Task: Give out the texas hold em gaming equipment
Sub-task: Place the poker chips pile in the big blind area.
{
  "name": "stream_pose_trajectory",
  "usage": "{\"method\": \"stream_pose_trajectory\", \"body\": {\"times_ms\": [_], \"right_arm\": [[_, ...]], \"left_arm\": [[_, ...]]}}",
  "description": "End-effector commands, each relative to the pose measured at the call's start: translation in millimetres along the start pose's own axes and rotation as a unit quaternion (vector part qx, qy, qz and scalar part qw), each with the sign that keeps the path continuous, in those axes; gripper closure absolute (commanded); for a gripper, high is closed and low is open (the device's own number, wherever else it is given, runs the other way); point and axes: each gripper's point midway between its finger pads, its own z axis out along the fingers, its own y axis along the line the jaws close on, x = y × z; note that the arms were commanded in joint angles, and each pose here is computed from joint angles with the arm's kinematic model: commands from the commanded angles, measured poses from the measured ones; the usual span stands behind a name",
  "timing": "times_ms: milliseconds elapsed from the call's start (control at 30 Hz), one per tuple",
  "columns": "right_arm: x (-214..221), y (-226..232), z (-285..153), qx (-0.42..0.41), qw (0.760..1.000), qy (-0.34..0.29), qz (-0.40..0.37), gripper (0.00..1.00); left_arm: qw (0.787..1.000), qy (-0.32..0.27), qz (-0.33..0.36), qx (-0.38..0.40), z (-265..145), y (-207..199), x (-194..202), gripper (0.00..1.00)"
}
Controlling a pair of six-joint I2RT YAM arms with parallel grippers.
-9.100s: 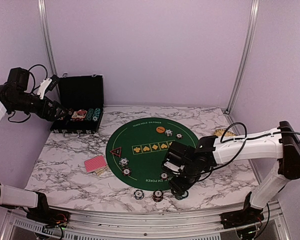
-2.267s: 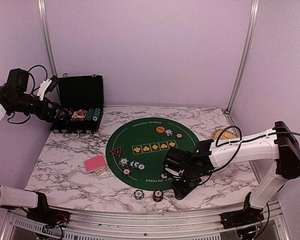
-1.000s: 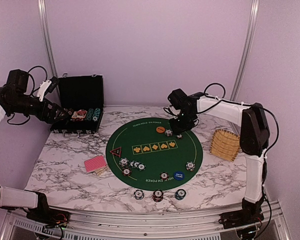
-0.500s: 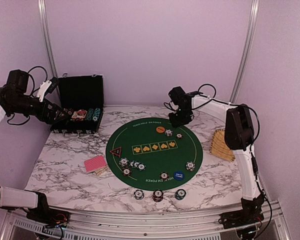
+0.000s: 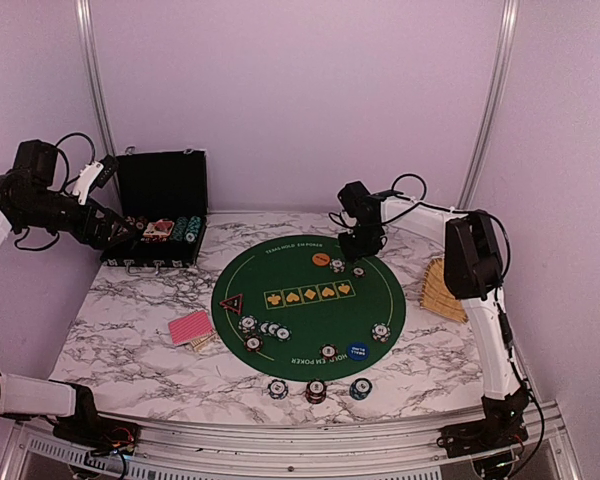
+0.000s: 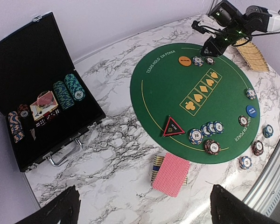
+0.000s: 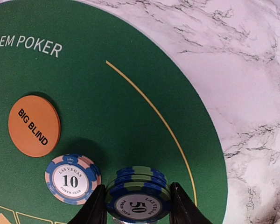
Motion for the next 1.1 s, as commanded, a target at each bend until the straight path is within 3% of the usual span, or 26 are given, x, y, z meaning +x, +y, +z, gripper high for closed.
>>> {"method": "stream_pose_trajectory", "body": {"times_ms": [0,400,767,1067], "right_arm": [[-17,-2,2,-0.004,1.0,-0.024,0.014,0.74],[-10,-3,23,-0.007,1.0,-0.009,0.02,0.71],[-34,-9,-6,-0.003,0.999,-0.035,0.021,0.35],[-48,-8,-78,0.004,0.996,-0.085,0.016,0.3]], "left_arm": [[1.0,0.005,0.006,0.003,-5,-7,6,0.01],[1.0,0.003,0.008,0.001,-8,-8,5,0.01],[1.0,0.0,0.01,0.001,-10,-9,3,0.01],[1.0,0.002,0.01,0.0,-10,-9,5,0.01]]}}
